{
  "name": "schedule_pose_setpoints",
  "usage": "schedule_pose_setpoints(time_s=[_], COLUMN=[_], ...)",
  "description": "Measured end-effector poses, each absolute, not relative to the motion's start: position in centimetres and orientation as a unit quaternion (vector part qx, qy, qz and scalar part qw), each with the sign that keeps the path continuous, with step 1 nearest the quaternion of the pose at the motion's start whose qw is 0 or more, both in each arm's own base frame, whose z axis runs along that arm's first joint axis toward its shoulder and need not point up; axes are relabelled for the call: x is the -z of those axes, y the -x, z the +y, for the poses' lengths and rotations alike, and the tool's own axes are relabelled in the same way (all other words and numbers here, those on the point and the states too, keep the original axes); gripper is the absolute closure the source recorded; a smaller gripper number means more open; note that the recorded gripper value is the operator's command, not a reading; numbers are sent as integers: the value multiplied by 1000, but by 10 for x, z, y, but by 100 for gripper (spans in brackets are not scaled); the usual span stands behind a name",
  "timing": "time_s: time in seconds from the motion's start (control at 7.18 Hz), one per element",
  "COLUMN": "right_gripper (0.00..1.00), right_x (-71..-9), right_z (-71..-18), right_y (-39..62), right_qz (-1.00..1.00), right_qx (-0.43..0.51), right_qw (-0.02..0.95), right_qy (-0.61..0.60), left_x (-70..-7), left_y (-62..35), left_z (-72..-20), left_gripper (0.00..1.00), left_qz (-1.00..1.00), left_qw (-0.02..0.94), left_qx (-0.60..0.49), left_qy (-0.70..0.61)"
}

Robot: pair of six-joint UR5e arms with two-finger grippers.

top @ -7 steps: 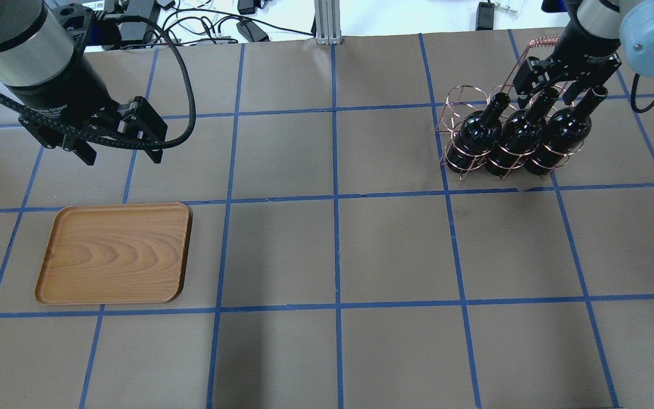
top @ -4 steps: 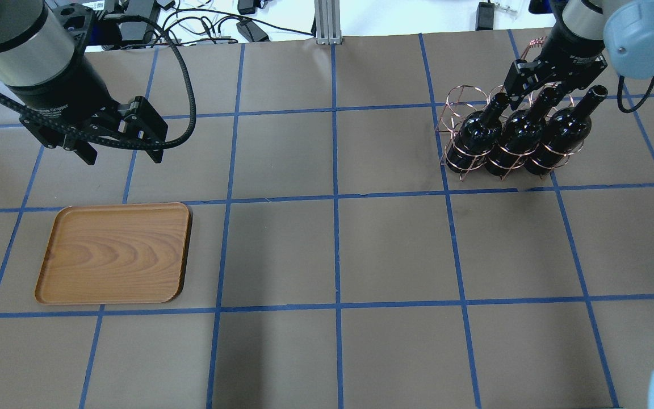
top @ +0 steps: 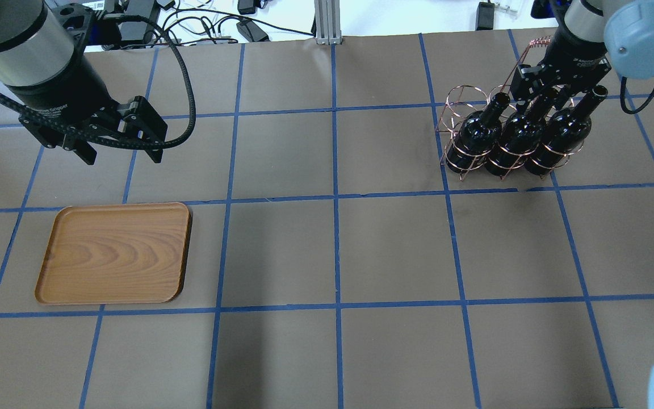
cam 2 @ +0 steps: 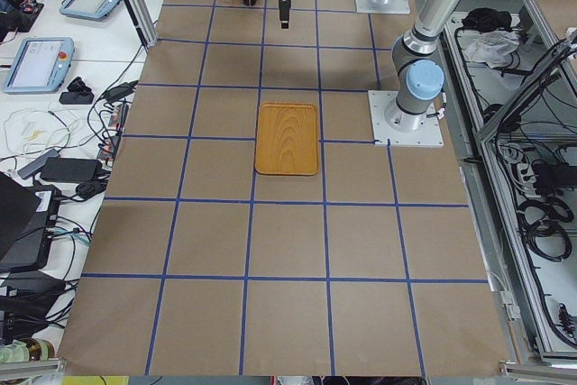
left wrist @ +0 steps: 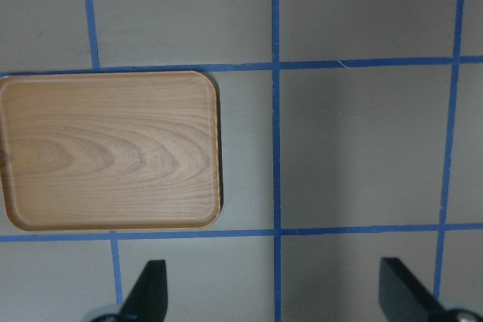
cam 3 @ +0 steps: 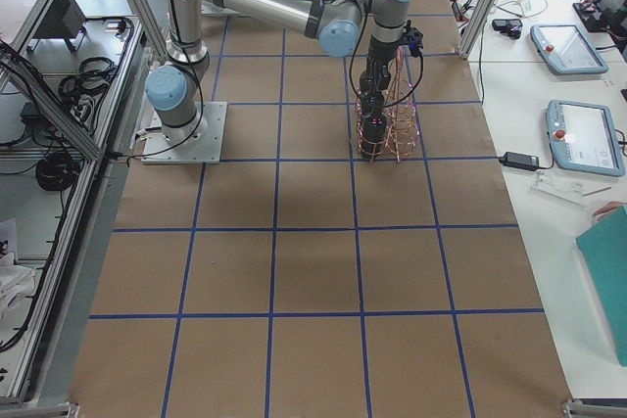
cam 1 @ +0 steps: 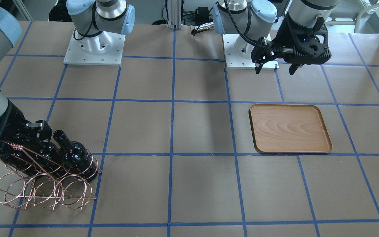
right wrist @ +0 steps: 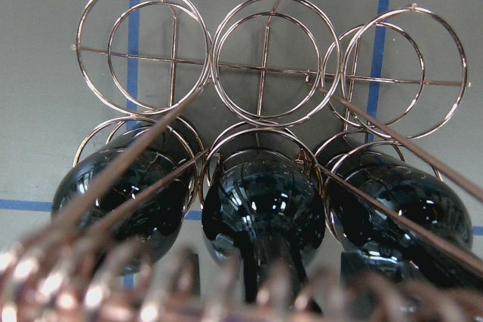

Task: Take wine from basket and place on tray
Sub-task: 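Close the right gripper on the middle dark bottle's neck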

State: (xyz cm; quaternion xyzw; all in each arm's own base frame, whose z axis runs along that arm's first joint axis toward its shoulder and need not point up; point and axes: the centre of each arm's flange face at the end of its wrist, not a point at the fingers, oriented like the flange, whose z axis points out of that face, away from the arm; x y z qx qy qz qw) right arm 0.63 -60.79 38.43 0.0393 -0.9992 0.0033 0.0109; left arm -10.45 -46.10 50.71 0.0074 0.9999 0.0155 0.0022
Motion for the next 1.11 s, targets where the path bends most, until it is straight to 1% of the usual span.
schedule_pose_setpoints(time_s=[0.14, 0.28, 0.42, 0.56, 0.7, 0.84, 0.98, 1.11], right_gripper=[54, 56, 56, 60, 77, 90, 93, 94], right_x=[-384, -384, -383, -383, -383, -383, -385, -389], right_z=[-608, -608, -608, -608, -608, -608, -608, -608], right_y=[-6, -6, -6, -6, -6, -6, -6, -6], right_qz=[-999, -999, -999, -999, -999, -999, -999, -999], right_qx=[-2, -2, -1, -1, -2, -2, -2, -4], right_qw=[12, 12, 11, 10, 9, 9, 10, 11], right_qy=[-38, -37, -37, -37, -37, -36, -35, -34], left_x=[-507, -508, -507, -507, -507, -507, -507, -507], left_y=[104, 104, 103, 103, 103, 103, 103, 103], left_z=[-461, -461, -461, -461, -461, -461, -461, -462], left_gripper=[0, 0, 0, 0, 0, 0, 0, 0], left_qz=[1000, 1000, 1000, 1000, 1000, 1000, 1000, 1000], left_qw=[2, 2, 2, 2, 2, 2, 2, 2], left_qx=[-15, -14, -14, -15, -15, -15, -15, -15], left_qy=[-7, -6, -6, -6, -6, -6, -6, -5])
